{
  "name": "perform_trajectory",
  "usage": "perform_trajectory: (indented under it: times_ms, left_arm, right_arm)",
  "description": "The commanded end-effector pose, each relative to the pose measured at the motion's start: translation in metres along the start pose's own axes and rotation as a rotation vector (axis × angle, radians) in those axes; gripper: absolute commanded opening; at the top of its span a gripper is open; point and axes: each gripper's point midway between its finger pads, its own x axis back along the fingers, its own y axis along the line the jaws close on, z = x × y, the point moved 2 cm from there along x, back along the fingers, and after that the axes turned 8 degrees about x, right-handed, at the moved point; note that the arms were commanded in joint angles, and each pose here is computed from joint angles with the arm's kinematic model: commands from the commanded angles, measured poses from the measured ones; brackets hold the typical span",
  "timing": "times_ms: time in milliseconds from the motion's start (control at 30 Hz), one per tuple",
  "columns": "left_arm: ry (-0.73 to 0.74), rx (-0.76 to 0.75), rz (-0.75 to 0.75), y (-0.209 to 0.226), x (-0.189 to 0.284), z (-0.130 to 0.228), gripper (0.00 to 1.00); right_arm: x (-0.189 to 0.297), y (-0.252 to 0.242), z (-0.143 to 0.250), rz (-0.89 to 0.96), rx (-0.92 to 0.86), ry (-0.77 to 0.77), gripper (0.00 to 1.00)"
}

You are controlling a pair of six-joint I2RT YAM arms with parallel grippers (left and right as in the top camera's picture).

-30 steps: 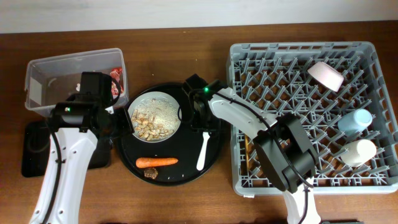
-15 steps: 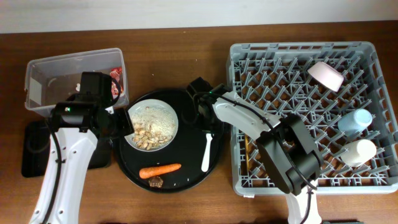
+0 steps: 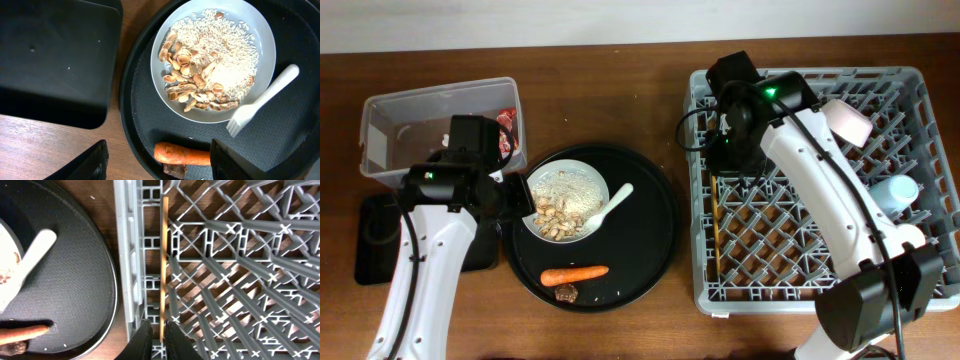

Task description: Sort waste into correct bins and load items into the dishwasher rack

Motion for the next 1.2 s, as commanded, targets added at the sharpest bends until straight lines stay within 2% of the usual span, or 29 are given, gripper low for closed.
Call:
perform_trajectory:
  times_ms: [0, 67, 100, 167, 233, 300, 367, 433, 567, 700, 933, 1100, 1167]
  left_arm:
    - [-0.006, 0.017, -0.007, 0.002, 0.000, -0.002, 0.64]
    - [-0.006, 0.016, -0.007, 0.002, 0.000, -0.002, 0.65]
    - [-0.006, 0.016, -0.006, 0.001, 0.000, -0.002, 0.68]
    - [-0.001, 0.003, 0.013, -0.002, 0.000, -0.001, 0.75]
    - [-0.002, -0.086, 0.126, -0.031, 0.002, 0.002, 0.77]
    - [-0.038, -0.238, 0.187, -0.069, 0.003, 0.010, 0.77]
    - [-0.004, -0.412, 0.220, -0.116, -0.014, 0.036, 0.78]
    - [0.037, -0.583, 0.228, -0.156, -0.045, 0.061, 0.77]
    - [0.053, -0.656, 0.231, -0.188, -0.090, 0.072, 0.77]
    - [0.118, -0.672, 0.183, -0.188, -0.127, 0.081, 0.76]
    - [0.186, -0.675, 0.174, -0.186, -0.145, 0.093, 0.76]
    - [0.265, -0.679, 0.113, -0.173, -0.168, 0.106, 0.76]
    - [0.289, -0.680, 0.091, -0.167, -0.167, 0.109, 0.58]
  right_arm:
    - [-0.004, 0.013, 0.003, -0.031, 0.049, 0.013, 0.15]
    - [-0.003, 0.028, 0.003, -0.043, 0.086, -0.001, 0.15]
    - [-0.003, 0.026, 0.005, -0.040, 0.067, 0.008, 0.22]
    - [0.004, 0.000, 0.007, -0.028, -0.021, 0.020, 0.27]
    - [0.035, -0.054, 0.019, -0.014, -0.157, -0.011, 0.49]
    - [0.061, -0.095, 0.042, -0.001, -0.224, -0.030, 0.56]
    - [0.080, -0.125, 0.073, 0.017, -0.298, -0.008, 0.65]
    - [0.088, -0.149, 0.095, 0.036, -0.341, 0.008, 0.66]
    - [0.064, -0.156, 0.112, 0.005, -0.394, 0.067, 0.67]
    - [0.027, -0.156, 0.120, -0.004, -0.397, 0.130, 0.67]
    - [0.027, -0.156, 0.119, -0.003, -0.397, 0.125, 0.67]
    - [0.027, -0.156, 0.119, -0.003, -0.397, 0.125, 0.67]
    - [0.027, -0.156, 0.119, -0.003, -0.397, 0.125, 0.67]
